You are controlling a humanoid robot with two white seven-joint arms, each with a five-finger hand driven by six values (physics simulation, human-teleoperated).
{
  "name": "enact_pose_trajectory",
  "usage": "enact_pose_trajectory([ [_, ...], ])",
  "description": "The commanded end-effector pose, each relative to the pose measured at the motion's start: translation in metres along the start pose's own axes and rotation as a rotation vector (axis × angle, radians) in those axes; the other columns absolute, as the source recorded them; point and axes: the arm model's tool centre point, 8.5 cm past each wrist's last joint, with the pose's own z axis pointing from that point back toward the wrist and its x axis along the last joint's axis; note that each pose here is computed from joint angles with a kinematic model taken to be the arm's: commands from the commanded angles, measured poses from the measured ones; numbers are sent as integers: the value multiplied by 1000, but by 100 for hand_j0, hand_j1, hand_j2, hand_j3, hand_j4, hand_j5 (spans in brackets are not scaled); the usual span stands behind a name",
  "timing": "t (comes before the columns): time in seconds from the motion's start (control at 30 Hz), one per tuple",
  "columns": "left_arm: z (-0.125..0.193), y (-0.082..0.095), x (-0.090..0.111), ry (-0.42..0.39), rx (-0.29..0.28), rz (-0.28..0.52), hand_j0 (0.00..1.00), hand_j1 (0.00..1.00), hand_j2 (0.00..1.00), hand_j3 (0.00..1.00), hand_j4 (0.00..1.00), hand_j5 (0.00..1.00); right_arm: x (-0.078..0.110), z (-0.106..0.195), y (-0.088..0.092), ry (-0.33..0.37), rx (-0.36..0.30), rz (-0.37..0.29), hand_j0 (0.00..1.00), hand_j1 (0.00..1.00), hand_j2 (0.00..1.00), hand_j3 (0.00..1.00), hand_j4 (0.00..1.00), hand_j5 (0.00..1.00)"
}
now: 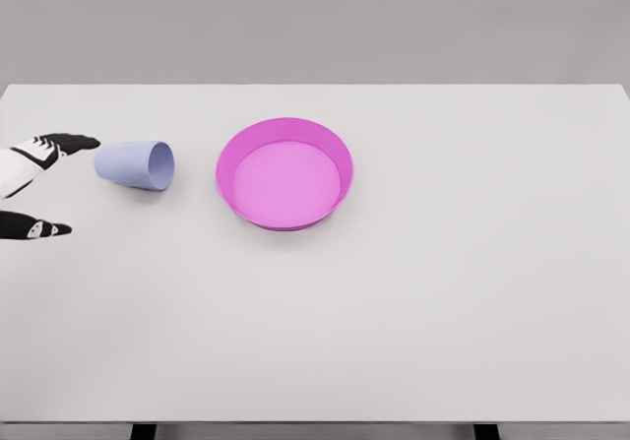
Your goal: Flip the cup with left arm and place it on the plate
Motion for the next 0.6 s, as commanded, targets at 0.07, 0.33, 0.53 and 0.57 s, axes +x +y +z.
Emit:
enact_pose_trajectory([
  [0.07,0,0,0,-17,-56,41,100,100,100,100,100,100,0,0,0,-1,0,0,100,100,100,100,100,100],
  [0.33,-7,8,-18,-5,-87,144,100,100,100,100,100,100,0,0,0,-1,0,0,100,100,100,100,100,100],
  [0.53,-8,16,-34,32,-71,153,100,100,100,100,100,100,0,0,0,1,0,0,100,100,100,100,100,100],
  [0.57,-11,19,-34,28,-71,146,100,100,100,100,100,100,0,0,0,-1,0,0,100,100,100,100,100,100],
])
